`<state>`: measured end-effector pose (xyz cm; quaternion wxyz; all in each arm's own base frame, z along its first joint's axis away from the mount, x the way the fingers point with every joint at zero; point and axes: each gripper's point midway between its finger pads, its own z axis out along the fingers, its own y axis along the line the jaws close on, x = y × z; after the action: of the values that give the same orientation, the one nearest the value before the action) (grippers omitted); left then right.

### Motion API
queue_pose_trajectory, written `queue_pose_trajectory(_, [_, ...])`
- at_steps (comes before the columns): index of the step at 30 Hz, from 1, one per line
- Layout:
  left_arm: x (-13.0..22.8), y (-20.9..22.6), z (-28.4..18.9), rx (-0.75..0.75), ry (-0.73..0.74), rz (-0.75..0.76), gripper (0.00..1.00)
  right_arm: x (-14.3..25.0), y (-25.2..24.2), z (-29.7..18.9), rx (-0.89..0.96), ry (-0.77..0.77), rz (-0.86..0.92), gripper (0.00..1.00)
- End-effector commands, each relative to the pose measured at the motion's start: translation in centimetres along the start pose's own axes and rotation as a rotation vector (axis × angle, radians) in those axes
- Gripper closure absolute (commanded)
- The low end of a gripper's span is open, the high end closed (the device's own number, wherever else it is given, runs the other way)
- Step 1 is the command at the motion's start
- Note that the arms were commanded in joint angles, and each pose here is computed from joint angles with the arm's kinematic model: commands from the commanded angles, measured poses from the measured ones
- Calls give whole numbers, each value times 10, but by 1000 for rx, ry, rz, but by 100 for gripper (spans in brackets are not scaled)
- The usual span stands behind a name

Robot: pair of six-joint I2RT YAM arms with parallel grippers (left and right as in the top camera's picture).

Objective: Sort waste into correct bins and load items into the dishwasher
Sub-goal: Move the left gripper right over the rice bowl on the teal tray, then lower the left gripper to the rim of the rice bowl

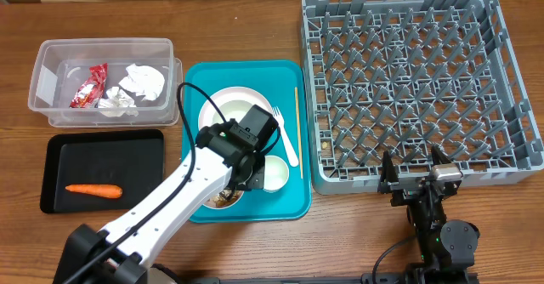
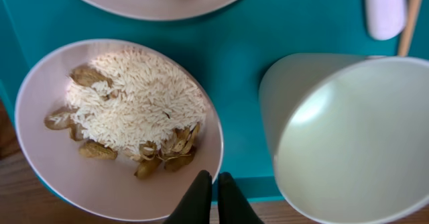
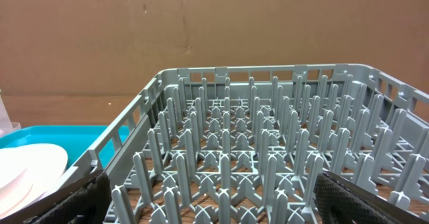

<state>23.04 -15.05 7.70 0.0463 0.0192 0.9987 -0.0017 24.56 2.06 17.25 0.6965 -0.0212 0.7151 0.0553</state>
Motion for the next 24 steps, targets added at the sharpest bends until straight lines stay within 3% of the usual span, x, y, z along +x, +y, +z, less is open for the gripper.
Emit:
queue_pose_trajectory(1, [10,2,13,-16,52,-6,94,2,0,0,2,-5,-2,0])
queue_pose_trajectory(18, [14,2,35,-53,111,0,88,2,0,0,2,-5,-2,0])
queue_pose_trajectory(22, [15,2,37,-57,117,1,90,2,0,0,2,-5,-2,0])
queue_pose_trajectory(24, [15,2,38,-56,117,1,96,2,0,0,2,-5,-2,0])
